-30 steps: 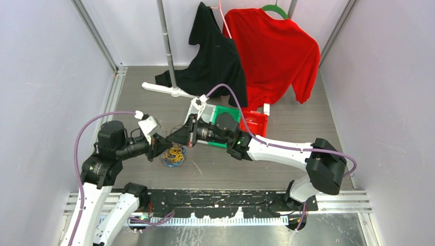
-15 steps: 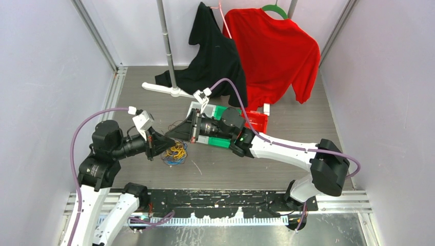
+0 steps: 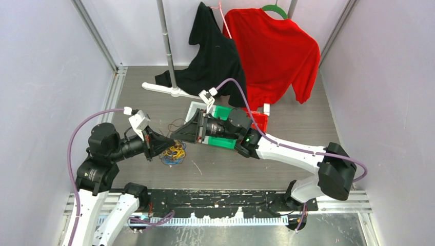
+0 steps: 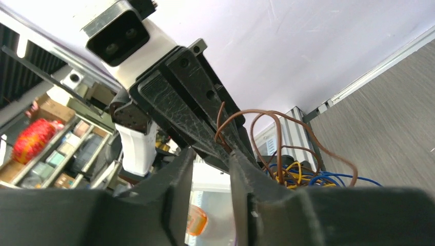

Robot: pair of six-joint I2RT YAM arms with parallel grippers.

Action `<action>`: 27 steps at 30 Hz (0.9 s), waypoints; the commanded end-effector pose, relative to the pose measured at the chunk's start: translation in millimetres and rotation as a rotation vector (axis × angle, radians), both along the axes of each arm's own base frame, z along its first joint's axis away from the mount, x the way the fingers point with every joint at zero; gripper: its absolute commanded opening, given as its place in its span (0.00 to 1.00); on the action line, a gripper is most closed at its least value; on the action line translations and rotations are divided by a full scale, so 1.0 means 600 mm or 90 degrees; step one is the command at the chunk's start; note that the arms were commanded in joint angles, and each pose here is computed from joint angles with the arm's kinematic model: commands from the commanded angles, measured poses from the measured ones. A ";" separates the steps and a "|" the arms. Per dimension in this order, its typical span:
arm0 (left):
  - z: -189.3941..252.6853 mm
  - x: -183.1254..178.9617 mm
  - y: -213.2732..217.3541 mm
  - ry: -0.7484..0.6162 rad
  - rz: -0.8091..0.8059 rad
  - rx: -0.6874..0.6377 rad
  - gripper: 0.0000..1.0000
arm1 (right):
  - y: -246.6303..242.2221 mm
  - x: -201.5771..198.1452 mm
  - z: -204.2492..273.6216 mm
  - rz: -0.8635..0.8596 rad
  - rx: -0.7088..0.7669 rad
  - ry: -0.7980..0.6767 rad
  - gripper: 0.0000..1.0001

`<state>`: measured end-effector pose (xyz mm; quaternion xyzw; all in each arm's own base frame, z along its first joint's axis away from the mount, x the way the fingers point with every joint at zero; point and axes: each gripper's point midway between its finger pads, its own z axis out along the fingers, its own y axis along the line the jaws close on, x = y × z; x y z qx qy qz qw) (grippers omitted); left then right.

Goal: Untangle the cables

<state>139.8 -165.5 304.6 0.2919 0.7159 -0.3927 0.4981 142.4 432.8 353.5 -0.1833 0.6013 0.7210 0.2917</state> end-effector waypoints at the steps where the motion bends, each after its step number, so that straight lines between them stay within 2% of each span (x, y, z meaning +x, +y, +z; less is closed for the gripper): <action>1: 0.050 -0.008 -0.007 -0.037 -0.013 -0.036 0.00 | -0.031 -0.025 0.058 0.019 0.048 -0.058 0.48; 3: 0.049 0.000 -0.005 -0.026 0.004 -0.039 0.00 | -0.038 -0.039 0.063 0.043 0.050 -0.076 0.61; 4: 0.048 0.004 -0.004 -0.019 0.013 -0.041 0.00 | -0.042 -0.048 0.067 0.055 0.051 -0.087 0.64; 9: 0.042 0.035 0.010 0.004 0.098 -0.065 0.00 | -0.076 -0.069 0.053 0.065 0.033 -0.121 0.64; 12: 0.047 0.048 0.016 0.016 0.132 -0.078 0.00 | -0.103 -0.045 0.030 -0.014 0.017 -0.126 0.60; 15: 0.049 0.048 0.008 0.041 0.123 -0.096 0.00 | -0.116 -0.002 0.002 -0.125 -0.008 -0.134 0.52; 16: 0.050 0.045 0.005 0.048 0.116 -0.103 0.00 | -0.119 0.021 -0.008 -0.174 -0.022 -0.129 0.52; 17: 0.050 0.045 0.003 0.059 0.116 -0.111 0.00 | -0.123 0.054 -0.024 -0.241 -0.041 -0.116 0.56; 19: 0.051 0.046 0.002 0.064 0.116 -0.117 0.00 | -0.119 0.079 -0.031 -0.286 -0.040 -0.112 0.64; 24: 0.055 0.047 0.002 0.059 0.115 -0.119 0.00 | -0.062 0.076 -0.020 -0.279 -0.031 -0.146 0.76; 27: 0.052 0.048 0.001 0.064 0.116 -0.117 0.00 | -0.037 0.074 -0.020 -0.292 -0.032 -0.157 0.78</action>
